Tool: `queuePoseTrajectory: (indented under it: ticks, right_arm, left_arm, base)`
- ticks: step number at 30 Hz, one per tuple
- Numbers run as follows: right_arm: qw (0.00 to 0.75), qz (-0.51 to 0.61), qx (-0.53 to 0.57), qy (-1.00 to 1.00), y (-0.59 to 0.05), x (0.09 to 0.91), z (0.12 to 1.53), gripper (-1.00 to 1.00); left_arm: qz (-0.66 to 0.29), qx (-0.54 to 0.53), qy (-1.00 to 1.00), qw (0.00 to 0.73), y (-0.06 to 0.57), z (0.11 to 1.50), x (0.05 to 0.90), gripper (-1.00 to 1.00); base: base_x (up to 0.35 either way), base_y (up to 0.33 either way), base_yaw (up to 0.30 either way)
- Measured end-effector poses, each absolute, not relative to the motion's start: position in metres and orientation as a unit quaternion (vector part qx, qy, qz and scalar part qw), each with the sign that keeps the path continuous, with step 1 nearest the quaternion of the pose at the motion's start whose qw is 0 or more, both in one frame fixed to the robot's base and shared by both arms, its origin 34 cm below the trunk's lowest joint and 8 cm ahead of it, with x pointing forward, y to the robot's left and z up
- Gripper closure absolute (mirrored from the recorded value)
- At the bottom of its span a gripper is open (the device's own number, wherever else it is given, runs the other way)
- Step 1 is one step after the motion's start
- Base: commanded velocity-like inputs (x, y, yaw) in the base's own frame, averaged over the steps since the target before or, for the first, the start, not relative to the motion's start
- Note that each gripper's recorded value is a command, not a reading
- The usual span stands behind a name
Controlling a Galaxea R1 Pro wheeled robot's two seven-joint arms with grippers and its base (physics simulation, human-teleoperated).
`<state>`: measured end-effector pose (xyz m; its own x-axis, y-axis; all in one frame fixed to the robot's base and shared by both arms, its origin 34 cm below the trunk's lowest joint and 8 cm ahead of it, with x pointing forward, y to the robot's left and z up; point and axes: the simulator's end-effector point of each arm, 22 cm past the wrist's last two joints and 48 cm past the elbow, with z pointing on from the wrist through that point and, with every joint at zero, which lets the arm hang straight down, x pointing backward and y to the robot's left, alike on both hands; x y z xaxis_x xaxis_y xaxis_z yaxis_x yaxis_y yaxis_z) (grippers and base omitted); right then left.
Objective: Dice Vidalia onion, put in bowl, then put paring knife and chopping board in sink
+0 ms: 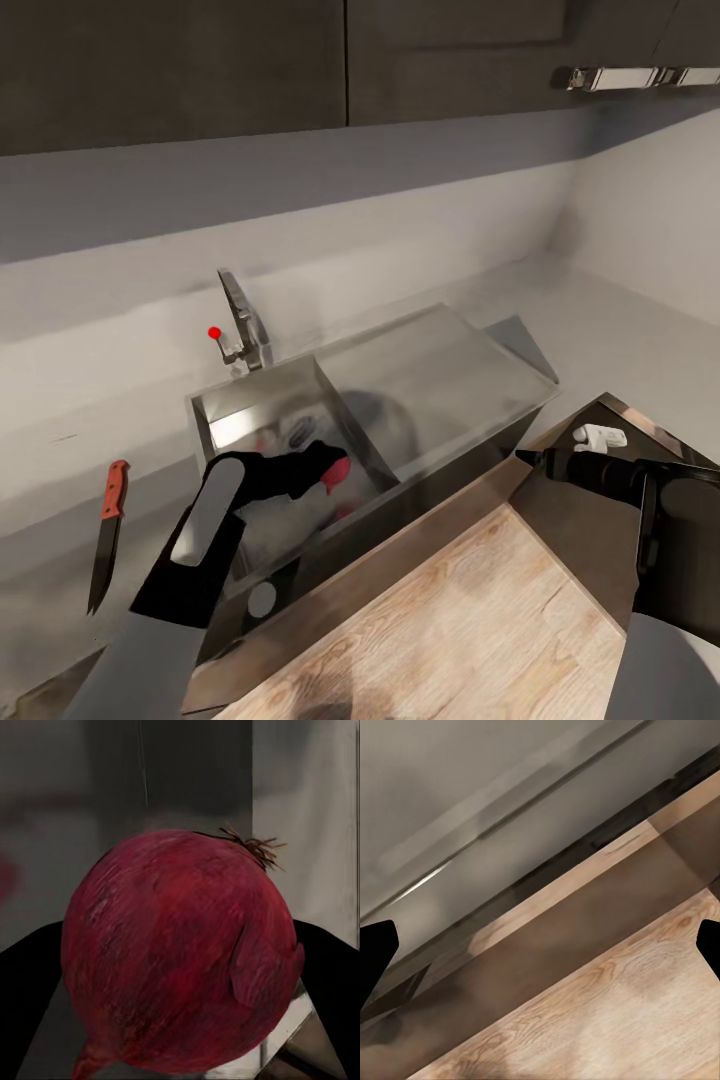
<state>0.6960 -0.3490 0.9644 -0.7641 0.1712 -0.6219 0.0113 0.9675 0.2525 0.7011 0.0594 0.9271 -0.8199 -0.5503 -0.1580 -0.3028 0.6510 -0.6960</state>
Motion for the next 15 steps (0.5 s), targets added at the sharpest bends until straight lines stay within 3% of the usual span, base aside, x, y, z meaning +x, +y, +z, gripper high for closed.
queuePoseTrajectory:
  ticks: [5, 10, 15]
  right_arm:
    - [0.340, 0.121, 0.046, 0.931, -0.348, 0.695, 0.965, -1.00]
    - [0.339, 0.153, 0.023, 0.928, -0.345, 0.690, 0.971, -1.00]
    - [0.339, 0.163, 0.014, 0.926, -0.347, 0.687, 0.977, -1.00]
  left_arm:
    - [-0.351, -0.235, 0.882, 0.211, 0.070, 0.957, 0.695, 1.00]
    - [-0.360, -0.230, 0.876, 0.225, 0.070, 0.971, 0.694, 1.00]
    - [-0.387, -0.223, 0.864, 0.233, 0.061, 0.984, 0.696, 1.00]
  base:
    - [0.000, 0.000, 0.000]
    - [-0.208, 0.000, 0.000]
    - [-0.063, 0.000, 0.045]
